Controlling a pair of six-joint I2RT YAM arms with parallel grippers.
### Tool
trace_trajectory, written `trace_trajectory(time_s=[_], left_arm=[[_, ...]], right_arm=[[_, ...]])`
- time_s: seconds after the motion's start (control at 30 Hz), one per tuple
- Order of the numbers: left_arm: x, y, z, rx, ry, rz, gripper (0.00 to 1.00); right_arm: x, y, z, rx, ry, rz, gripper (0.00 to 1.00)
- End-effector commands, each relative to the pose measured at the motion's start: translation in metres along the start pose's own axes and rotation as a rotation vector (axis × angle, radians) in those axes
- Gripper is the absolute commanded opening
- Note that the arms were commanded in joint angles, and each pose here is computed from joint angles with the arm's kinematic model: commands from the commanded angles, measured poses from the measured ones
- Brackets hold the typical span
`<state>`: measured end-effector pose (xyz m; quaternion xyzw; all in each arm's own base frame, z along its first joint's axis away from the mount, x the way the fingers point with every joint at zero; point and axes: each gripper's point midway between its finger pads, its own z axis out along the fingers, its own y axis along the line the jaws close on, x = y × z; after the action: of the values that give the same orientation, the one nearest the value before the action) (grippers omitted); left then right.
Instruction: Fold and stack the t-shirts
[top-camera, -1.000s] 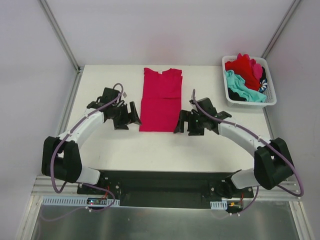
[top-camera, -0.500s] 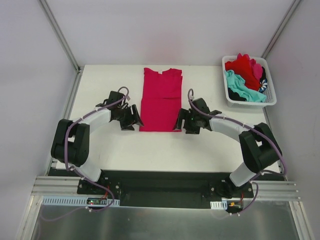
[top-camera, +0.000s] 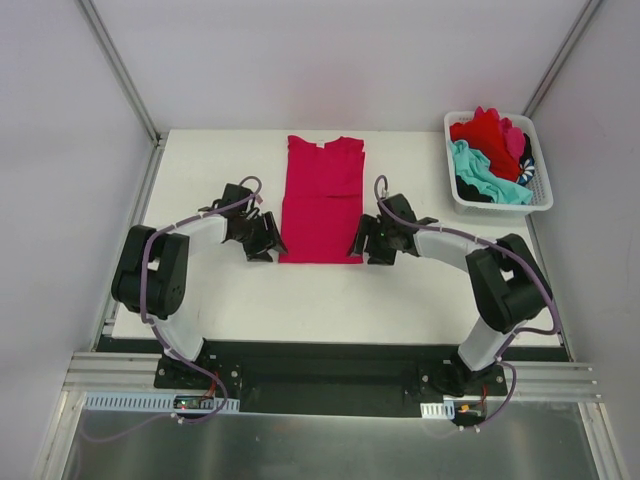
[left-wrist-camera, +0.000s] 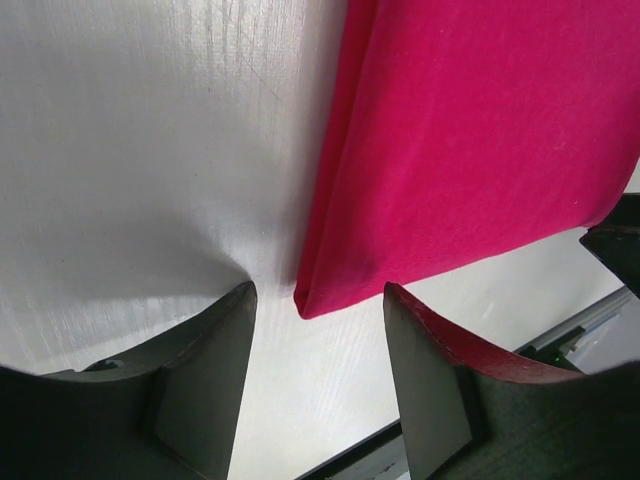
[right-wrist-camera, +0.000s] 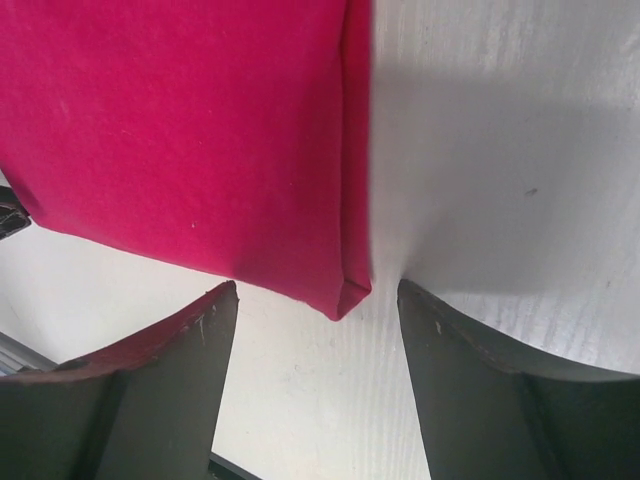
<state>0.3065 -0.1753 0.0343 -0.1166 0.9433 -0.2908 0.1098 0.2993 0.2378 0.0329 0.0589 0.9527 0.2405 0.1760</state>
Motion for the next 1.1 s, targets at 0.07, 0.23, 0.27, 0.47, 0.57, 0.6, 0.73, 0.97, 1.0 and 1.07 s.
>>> trace_trajectory(time_s=[0.07, 0.23, 0.27, 0.47, 0.57, 0.6, 0.73, 0.97, 1.0, 1.07], left_arm=[[0.000, 0.004, 0.006, -0.016, -0.003, -0.025, 0.45], [0.003, 0.005, 0.012, -0.008, 0.029, -0.036, 0.34], [0.004, 0.006, 0.013, -0.011, 0.030, -0.041, 0.34], [0.012, 0.014, 0.015, -0.036, 0.042, -0.047, 0.10], [0.018, 0.016, 0.018, -0.050, 0.052, -0.047, 0.00], [0.019, 0.017, 0.018, -0.055, 0.053, -0.047, 0.00], [0.040, 0.018, 0.012, -0.086, 0.049, -0.052, 0.00], [0.103, 0.026, -0.006, -0.161, 0.042, -0.087, 0.00], [0.106, 0.021, -0.015, -0.147, 0.011, -0.081, 0.00], [0.125, 0.032, -0.023, -0.183, 0.009, -0.129, 0.00]], right_arm=[[0.001, -0.004, 0.012, 0.016, 0.012, 0.026, 0.63], [0.009, -0.008, 0.015, 0.017, 0.038, 0.040, 0.51], [0.010, -0.009, 0.015, 0.020, 0.040, 0.040, 0.47], [0.021, -0.018, 0.017, 0.034, 0.065, 0.034, 0.17], [0.030, -0.023, 0.018, 0.037, 0.092, 0.027, 0.00], [0.033, -0.026, 0.017, 0.040, 0.098, 0.025, 0.00], [0.055, -0.039, 0.005, 0.056, 0.134, 0.017, 0.00], [0.114, -0.057, -0.037, 0.046, 0.176, -0.010, 0.00], [0.129, -0.067, -0.044, 0.076, 0.207, -0.011, 0.00], [0.132, -0.064, -0.061, 0.069, 0.167, -0.041, 0.00]])
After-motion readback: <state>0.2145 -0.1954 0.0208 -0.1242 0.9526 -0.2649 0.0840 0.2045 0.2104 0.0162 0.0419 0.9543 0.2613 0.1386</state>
